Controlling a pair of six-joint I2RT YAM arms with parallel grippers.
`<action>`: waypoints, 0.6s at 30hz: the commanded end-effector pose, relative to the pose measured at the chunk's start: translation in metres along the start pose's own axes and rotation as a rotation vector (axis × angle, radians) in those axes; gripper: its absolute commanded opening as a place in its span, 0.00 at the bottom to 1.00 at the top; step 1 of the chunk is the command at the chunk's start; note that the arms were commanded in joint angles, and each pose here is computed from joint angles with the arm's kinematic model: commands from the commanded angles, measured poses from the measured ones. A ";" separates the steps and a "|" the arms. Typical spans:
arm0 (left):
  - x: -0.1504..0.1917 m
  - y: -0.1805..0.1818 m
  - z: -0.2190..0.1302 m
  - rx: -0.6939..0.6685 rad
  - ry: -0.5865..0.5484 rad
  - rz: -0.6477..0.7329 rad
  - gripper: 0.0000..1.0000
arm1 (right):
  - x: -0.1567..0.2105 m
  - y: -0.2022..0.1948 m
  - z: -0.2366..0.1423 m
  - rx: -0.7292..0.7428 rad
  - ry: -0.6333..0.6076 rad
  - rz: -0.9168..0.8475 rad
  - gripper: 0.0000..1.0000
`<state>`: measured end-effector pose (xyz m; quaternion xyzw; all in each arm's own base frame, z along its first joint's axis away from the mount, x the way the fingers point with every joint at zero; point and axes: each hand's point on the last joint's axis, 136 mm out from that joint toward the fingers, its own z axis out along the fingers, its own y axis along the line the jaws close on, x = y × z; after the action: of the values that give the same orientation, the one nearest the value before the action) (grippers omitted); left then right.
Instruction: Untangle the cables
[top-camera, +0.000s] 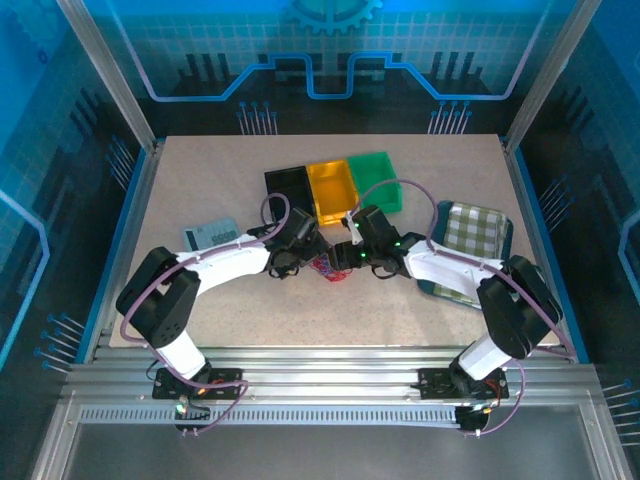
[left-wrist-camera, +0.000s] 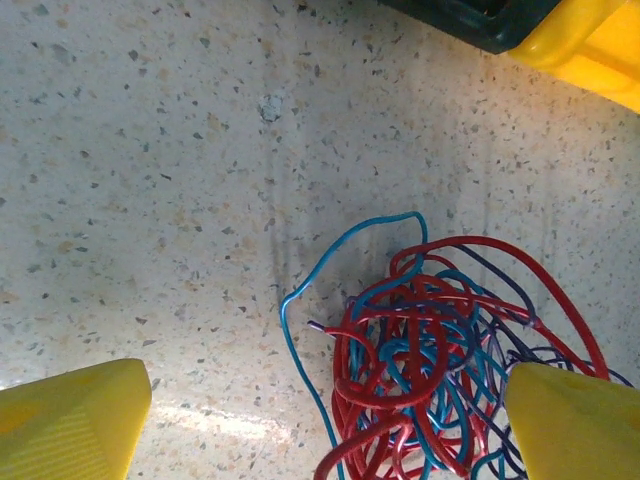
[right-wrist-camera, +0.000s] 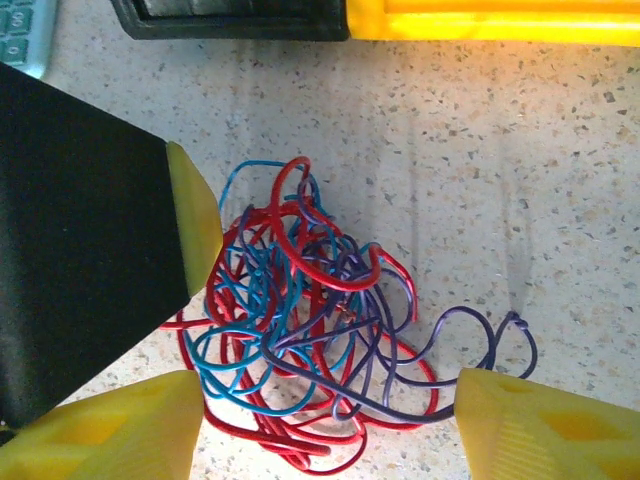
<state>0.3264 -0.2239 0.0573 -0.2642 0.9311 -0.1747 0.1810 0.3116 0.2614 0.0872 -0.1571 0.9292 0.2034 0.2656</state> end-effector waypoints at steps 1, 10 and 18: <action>0.012 -0.010 0.005 0.019 0.062 -0.005 0.91 | -0.025 0.022 -0.002 -0.067 -0.049 -0.037 0.68; 0.014 -0.013 0.017 0.001 0.084 0.003 0.79 | -0.019 0.020 0.003 -0.063 -0.023 -0.064 0.60; 0.015 -0.023 0.032 -0.002 0.113 0.018 0.45 | -0.020 0.024 0.003 -0.099 -0.016 -0.066 0.16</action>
<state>0.3374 -0.2476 0.0351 -0.2583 0.9386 -0.1795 0.1419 0.3141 0.2738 0.0888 -0.1915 0.9215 0.2157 0.2602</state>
